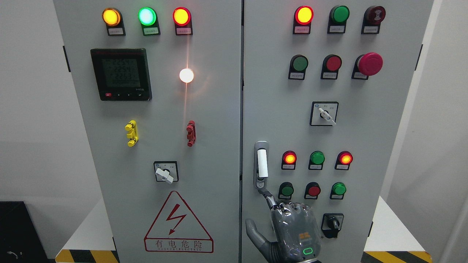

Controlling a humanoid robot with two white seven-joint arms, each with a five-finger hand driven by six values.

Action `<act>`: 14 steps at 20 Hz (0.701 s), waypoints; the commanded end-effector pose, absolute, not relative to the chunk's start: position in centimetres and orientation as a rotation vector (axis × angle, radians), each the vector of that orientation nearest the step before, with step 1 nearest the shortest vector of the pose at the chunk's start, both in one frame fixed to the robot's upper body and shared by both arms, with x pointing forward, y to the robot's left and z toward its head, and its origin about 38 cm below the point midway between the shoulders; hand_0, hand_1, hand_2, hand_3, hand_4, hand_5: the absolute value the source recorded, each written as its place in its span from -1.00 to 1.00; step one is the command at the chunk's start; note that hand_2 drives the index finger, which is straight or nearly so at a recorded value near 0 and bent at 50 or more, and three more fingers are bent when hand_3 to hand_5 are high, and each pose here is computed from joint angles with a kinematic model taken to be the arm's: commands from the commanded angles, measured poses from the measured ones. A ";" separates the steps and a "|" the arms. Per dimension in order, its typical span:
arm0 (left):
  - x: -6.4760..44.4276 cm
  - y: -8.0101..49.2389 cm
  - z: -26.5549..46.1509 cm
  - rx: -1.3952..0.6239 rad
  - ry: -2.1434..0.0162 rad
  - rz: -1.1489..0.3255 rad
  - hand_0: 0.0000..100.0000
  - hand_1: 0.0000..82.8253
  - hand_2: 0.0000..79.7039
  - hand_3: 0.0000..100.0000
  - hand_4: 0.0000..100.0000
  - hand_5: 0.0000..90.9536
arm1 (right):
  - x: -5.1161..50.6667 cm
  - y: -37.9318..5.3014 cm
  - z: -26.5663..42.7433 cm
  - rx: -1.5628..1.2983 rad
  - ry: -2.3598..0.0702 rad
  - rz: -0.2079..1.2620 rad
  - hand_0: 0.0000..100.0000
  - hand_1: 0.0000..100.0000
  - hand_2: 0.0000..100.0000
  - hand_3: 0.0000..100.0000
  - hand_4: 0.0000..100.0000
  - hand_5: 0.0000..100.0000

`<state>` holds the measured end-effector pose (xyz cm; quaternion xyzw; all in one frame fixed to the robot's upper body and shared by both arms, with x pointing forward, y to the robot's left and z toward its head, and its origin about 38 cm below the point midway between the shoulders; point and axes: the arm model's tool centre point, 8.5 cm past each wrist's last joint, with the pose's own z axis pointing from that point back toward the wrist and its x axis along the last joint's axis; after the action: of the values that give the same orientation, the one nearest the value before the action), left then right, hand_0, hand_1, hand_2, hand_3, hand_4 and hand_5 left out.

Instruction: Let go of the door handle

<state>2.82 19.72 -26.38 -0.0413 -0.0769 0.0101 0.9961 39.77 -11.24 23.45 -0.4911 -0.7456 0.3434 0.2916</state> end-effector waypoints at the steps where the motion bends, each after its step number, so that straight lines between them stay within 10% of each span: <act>1: 2.2 19.8 -26.4 -0.081 -0.146 0.021 -0.76 0.34 -1.00 -1.00 -1.00 -1.00 | 38.3 -11.6 24.9 -1.328 -2.022 0.880 -0.05 -0.38 -0.15 0.92 0.88 1.00; 14: 2.2 19.7 -26.4 -0.083 -0.146 0.021 -0.76 0.34 -1.00 -1.00 -1.00 -1.00 | 36.4 -12.0 24.9 -1.323 -2.030 0.857 -0.20 -0.39 0.38 1.00 0.93 1.00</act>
<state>2.82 19.71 -26.38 -0.0414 -0.0770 0.0101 0.9961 37.82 -11.66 23.87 -0.4900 -0.7506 0.3349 0.2906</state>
